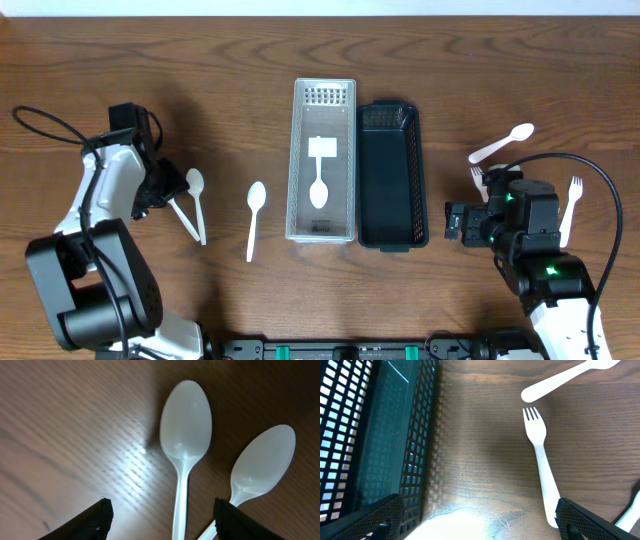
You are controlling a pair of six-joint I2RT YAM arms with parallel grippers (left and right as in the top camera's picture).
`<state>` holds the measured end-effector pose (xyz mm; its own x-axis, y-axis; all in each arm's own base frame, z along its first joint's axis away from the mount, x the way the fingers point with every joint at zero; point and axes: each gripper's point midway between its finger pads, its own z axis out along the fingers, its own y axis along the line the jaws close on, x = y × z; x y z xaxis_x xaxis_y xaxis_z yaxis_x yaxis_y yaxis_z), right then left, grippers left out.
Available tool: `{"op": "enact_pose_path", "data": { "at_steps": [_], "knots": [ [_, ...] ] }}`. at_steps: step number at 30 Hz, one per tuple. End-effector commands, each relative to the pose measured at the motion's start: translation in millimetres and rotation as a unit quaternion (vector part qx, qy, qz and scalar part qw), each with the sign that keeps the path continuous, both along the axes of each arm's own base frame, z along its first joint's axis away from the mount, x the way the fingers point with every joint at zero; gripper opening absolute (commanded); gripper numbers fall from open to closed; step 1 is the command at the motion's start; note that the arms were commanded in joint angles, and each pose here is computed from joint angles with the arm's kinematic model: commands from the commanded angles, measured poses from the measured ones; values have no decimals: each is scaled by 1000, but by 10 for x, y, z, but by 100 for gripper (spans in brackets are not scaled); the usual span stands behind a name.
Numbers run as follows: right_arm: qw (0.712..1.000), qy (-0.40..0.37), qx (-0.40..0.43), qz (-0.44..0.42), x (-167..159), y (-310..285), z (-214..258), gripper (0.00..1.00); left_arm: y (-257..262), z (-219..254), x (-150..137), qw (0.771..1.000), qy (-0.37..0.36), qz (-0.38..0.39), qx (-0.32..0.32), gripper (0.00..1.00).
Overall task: Pack container
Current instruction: 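Return the left gripper to the spoons and grasp the next white spoon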
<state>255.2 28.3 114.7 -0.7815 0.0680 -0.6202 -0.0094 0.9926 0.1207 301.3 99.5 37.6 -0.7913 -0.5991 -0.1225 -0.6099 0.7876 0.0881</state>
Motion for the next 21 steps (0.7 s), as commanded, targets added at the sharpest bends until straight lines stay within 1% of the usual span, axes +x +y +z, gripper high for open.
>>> {"op": "enact_pose_path", "data": {
  "at_steps": [1,6,12,21],
  "knots": [
    [1000,-8,8,-11,38,-18,77,99,-49,-71,19,1000,2,-12,-19,67],
    [1000,-8,8,-11,38,-18,77,99,-75,-134,31,1000,3,-12,-28,67],
    [1000,-7,9,-11,37,-18,76,99,-205,-318,-19,997,-10,-4,-73,67],
    [1000,-7,12,-14,36,-14,76,99,-208,-470,-171,997,2,4,-75,67]
  ]
}}
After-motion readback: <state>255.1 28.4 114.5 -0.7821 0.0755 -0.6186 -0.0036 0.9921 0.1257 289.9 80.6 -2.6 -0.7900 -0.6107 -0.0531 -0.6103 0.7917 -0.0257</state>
